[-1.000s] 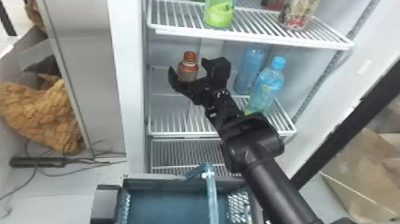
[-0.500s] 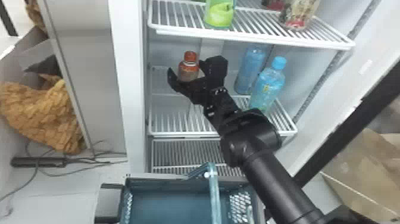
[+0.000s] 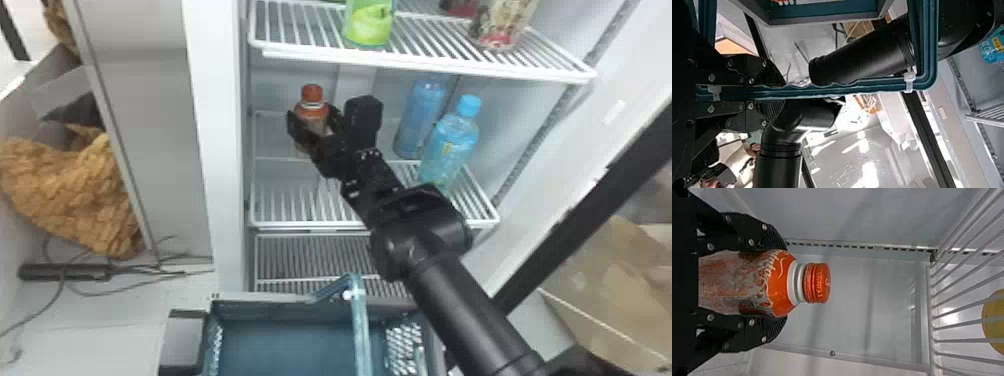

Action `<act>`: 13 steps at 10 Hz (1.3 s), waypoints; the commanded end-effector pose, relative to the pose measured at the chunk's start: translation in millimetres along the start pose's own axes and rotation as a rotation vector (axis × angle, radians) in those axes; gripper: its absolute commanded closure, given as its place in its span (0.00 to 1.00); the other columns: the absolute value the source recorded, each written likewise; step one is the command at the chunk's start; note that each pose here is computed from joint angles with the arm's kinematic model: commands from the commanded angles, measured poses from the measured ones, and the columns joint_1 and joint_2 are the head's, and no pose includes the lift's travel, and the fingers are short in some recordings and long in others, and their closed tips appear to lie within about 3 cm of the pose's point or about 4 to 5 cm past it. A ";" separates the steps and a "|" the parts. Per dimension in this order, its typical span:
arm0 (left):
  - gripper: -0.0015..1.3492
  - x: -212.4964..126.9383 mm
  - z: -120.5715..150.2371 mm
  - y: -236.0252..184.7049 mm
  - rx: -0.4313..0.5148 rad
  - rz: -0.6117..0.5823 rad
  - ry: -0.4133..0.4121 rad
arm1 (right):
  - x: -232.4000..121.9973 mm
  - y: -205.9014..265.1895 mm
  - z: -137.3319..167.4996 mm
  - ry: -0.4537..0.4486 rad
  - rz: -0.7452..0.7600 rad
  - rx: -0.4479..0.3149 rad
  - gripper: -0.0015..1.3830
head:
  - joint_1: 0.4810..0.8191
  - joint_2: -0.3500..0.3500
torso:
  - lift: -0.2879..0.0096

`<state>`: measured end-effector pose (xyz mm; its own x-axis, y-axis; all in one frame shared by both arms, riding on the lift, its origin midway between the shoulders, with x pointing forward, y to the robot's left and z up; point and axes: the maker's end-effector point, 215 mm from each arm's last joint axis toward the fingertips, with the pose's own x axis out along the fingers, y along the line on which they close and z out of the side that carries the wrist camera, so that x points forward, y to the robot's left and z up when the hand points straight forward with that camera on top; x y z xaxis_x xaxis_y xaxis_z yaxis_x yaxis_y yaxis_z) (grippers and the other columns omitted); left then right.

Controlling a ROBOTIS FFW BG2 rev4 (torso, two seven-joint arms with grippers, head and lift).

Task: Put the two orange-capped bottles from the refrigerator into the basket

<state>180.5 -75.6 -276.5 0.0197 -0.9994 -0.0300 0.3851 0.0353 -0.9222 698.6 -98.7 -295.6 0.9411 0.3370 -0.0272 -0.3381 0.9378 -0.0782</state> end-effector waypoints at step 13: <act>0.89 -9.0 -1.4 3.9 0.002 0.034 -0.022 | -125.0 40.2 64.2 -0.128 0.089 0.078 0.59 | 0.63 0.15 | 0.00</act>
<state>180.0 -66.9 -280.4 0.0505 -0.9973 -0.0525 0.3852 0.0679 -0.9203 576.5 -97.9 -235.1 0.9033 0.4190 0.0926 -0.4202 0.9074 -0.0063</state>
